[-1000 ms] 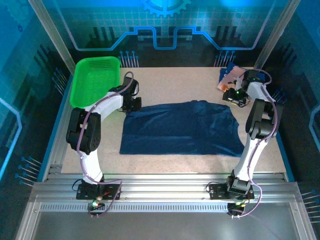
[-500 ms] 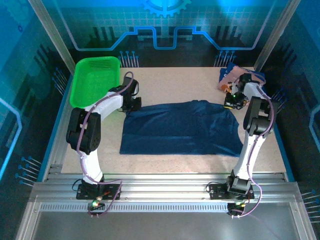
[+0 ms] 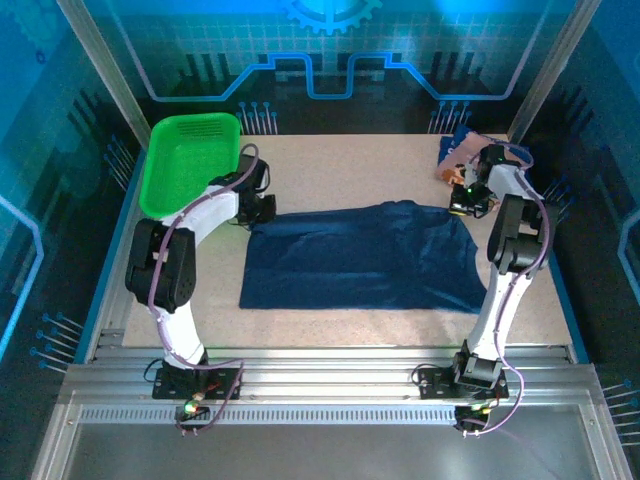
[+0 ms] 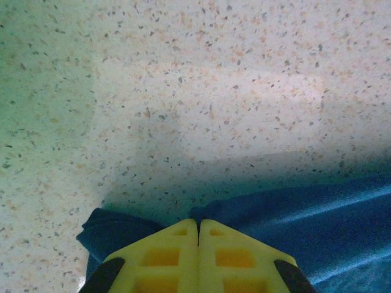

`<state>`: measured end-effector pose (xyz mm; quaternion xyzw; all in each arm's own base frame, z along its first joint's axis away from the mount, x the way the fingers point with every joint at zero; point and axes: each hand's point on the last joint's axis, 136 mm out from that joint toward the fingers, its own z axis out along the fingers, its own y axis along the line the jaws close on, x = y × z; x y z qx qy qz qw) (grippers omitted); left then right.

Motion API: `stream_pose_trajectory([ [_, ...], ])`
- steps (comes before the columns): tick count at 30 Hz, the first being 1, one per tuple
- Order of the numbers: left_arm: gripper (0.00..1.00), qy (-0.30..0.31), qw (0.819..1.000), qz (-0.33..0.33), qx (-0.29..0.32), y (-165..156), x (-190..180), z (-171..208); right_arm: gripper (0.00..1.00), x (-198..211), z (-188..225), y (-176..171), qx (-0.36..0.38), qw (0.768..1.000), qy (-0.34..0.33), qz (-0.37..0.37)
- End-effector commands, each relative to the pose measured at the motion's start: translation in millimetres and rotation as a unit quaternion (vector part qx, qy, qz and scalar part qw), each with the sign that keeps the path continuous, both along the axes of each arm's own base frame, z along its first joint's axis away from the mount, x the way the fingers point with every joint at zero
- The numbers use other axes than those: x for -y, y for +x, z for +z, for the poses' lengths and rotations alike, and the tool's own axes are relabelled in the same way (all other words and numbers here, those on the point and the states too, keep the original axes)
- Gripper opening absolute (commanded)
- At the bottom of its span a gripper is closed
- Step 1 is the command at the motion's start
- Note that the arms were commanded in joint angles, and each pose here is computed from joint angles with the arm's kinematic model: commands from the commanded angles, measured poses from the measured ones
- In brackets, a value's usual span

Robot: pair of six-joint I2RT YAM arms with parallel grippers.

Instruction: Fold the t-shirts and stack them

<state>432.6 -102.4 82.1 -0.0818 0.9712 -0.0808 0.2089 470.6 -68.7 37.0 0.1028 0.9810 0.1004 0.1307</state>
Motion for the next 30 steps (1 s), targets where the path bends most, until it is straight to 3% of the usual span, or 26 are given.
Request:
stream_pose_trajectory([
  [1,0.0,0.004,1.0,-0.002,0.028,-0.6,-6.3,18.9,0.0,7.9,28.3,2.1,0.04,0.999,-0.024,-0.003],
  [13,0.0,0.005,0.999,-0.007,0.045,-1.4,-7.3,24.8,0.0,12.0,34.2,-6.8,0.05,0.999,-0.019,-0.008],
  [30,0.0,-0.009,0.999,-0.002,0.045,-32.4,-10.5,17.1,0.0,7.7,40.6,-36.8,0.086,0.996,-0.031,-0.024],
])
